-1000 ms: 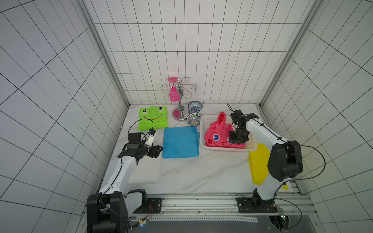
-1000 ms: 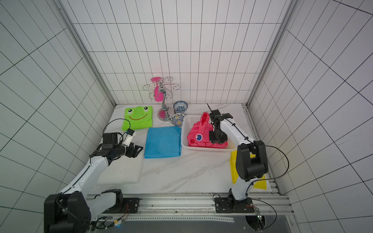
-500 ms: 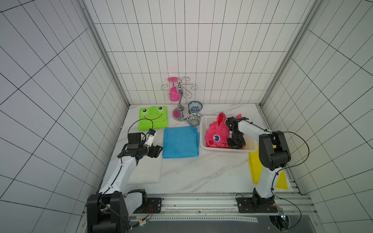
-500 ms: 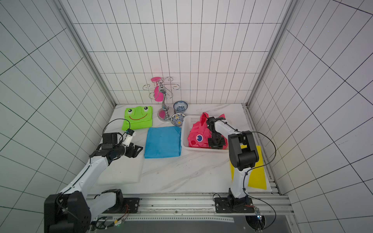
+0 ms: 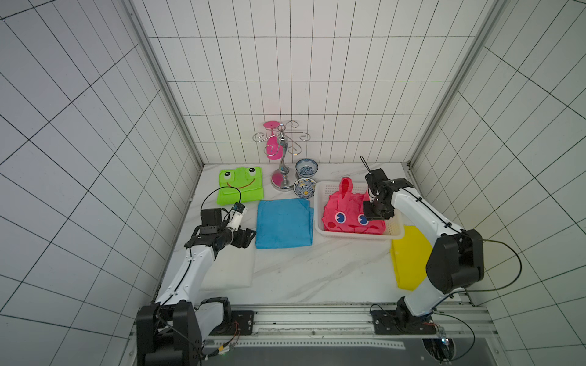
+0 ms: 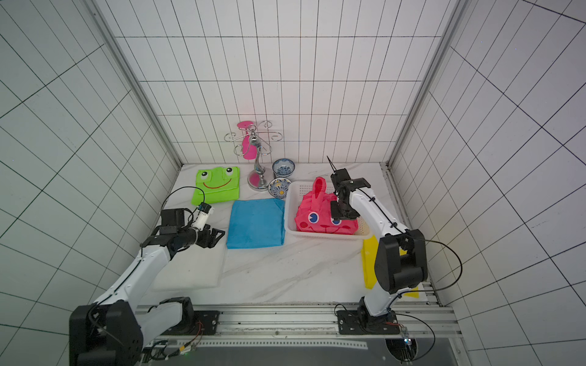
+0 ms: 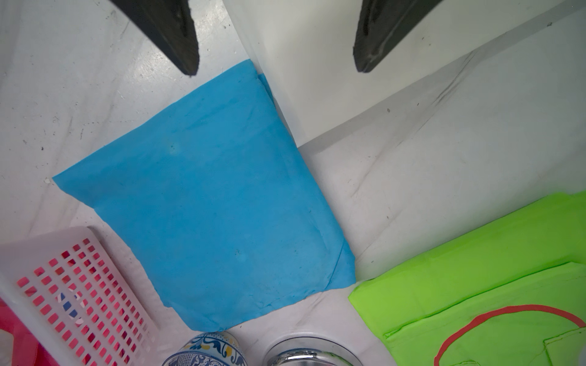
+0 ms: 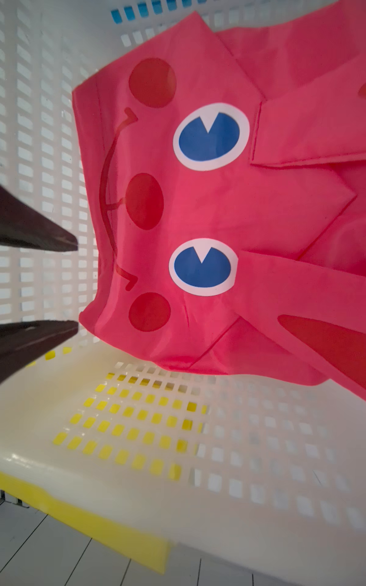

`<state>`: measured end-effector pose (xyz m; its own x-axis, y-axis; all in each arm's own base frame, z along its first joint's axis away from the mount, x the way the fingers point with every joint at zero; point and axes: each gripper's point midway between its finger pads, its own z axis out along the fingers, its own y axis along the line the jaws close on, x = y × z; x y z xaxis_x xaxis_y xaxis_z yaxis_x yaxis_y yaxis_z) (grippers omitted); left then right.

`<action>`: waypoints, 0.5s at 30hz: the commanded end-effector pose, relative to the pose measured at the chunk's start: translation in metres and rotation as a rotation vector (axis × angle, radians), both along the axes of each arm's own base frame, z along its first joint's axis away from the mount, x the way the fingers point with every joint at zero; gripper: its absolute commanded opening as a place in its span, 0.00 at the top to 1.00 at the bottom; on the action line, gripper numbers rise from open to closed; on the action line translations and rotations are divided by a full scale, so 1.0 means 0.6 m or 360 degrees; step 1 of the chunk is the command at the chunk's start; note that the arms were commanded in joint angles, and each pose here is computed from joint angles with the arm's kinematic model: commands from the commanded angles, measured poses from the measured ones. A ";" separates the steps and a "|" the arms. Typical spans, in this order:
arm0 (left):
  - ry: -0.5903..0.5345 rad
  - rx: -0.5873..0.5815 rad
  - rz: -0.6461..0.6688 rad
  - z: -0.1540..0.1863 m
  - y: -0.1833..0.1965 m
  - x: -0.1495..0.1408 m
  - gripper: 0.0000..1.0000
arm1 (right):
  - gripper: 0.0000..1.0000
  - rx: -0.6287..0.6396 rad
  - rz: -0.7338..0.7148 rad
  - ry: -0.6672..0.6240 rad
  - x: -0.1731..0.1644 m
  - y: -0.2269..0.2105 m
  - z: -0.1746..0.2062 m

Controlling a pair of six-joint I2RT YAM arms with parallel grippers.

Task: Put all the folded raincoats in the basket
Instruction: Place the raincoat in the basket.

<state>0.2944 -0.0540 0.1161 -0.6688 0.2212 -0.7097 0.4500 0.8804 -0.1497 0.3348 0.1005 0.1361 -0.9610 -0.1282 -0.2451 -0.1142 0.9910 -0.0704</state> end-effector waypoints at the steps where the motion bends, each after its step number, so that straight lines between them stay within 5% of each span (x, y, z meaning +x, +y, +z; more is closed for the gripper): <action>1: -0.0033 -0.0017 -0.0037 0.012 -0.005 0.000 0.21 | 0.59 0.0046 0.0004 0.0165 -0.019 0.006 -0.017; 9: -0.0022 -0.0015 -0.0031 0.010 -0.004 0.002 0.21 | 0.60 -0.0079 0.0075 0.0146 0.050 0.010 -0.085; 15: -0.0008 -0.0016 -0.0019 0.008 -0.002 0.003 0.20 | 0.63 -0.0009 0.0149 0.0407 0.012 0.027 -0.138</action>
<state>0.2939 -0.0554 0.1163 -0.6662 0.2241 -0.7113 0.4581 0.8756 -0.1531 0.3473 0.1129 0.0513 -0.9796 -0.1985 -0.0302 -0.1957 0.9776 -0.0773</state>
